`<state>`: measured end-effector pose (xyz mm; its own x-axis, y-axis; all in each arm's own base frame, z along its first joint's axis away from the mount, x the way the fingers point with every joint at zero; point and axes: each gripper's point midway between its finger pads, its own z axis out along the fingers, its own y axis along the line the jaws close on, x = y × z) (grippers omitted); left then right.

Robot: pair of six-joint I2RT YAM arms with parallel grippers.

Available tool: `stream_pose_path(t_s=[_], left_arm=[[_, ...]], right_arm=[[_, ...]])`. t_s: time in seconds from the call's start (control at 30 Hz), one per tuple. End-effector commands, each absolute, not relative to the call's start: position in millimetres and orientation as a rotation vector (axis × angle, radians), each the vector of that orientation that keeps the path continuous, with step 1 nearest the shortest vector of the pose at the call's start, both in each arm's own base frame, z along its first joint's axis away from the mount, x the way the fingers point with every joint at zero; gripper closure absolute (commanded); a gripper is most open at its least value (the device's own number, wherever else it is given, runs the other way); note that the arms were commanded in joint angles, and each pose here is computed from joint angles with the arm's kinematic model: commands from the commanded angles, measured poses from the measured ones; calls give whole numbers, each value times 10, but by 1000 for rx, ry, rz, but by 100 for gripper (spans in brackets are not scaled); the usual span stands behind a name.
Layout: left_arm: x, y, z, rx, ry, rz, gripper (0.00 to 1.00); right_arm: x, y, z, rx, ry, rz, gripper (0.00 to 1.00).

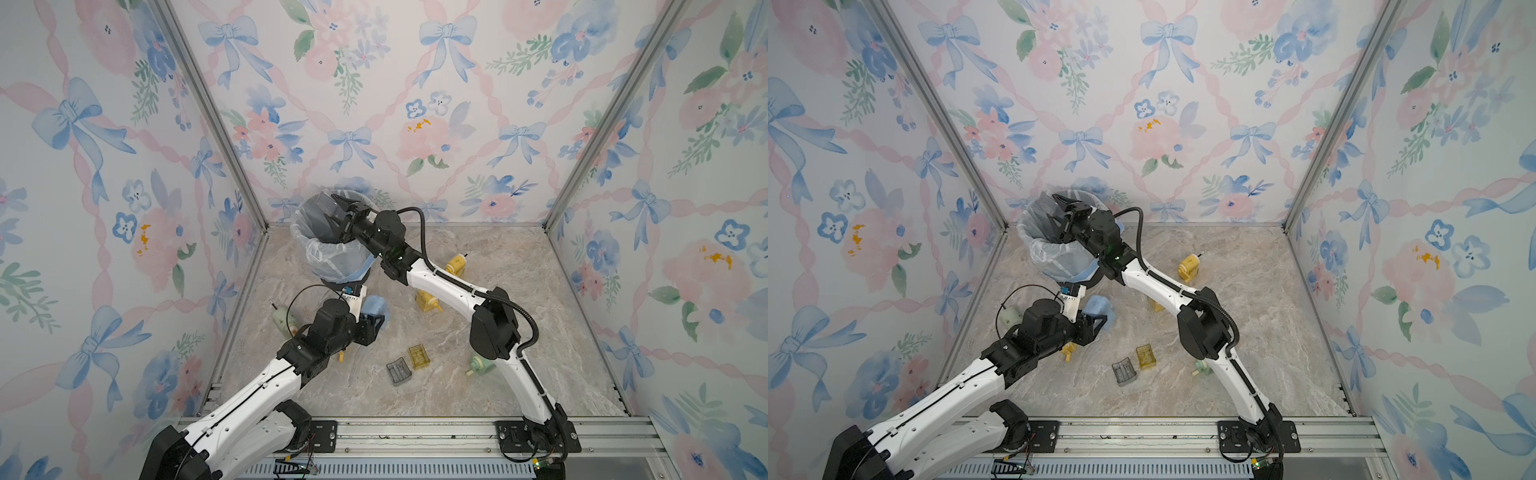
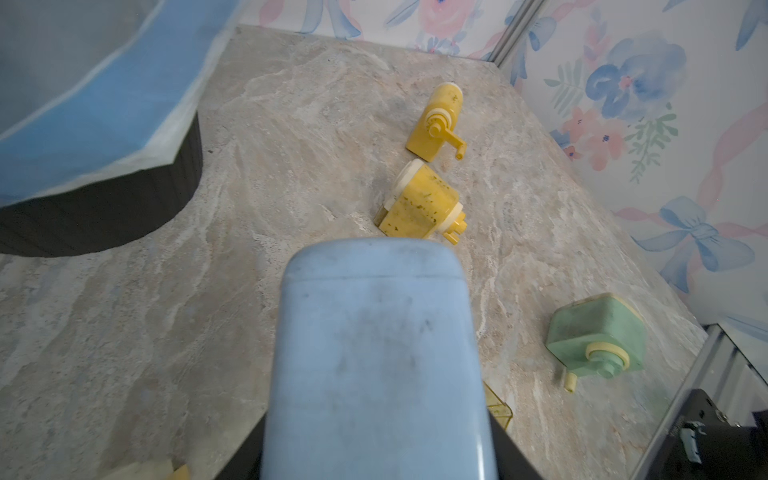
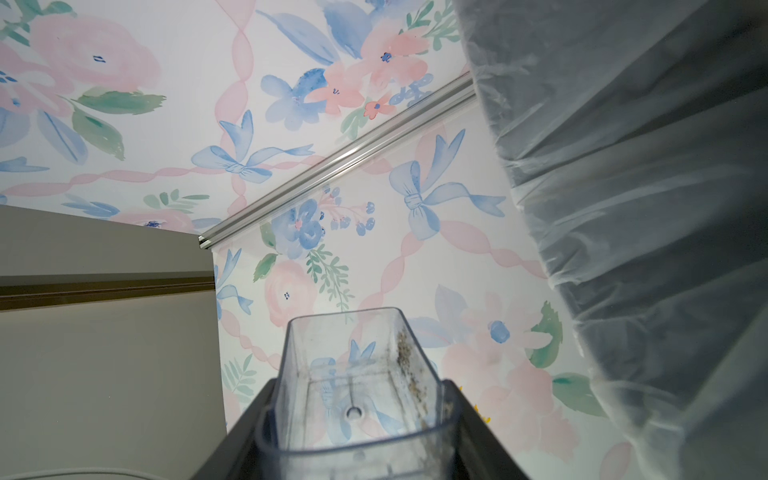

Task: Take out the pencil sharpener tray and clean the shavings
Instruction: Pour the shavings into the trash bin.

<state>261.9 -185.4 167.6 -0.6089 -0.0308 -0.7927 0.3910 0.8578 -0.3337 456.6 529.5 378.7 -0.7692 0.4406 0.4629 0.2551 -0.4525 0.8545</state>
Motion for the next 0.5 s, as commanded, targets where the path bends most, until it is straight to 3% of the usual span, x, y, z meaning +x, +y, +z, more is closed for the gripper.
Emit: stream_pose_path(t_s=[0.0, 0.47], left_arm=[[2756, -1741, 1732, 149, 2117, -524, 100], [2856, -1755, 1372, 23, 2203, -335, 100]], right_arm=[[4373, 5126, 4330, 1056, 1455, 2568, 67], [4212, 5117, 4339, 1001, 1472, 2615, 65]])
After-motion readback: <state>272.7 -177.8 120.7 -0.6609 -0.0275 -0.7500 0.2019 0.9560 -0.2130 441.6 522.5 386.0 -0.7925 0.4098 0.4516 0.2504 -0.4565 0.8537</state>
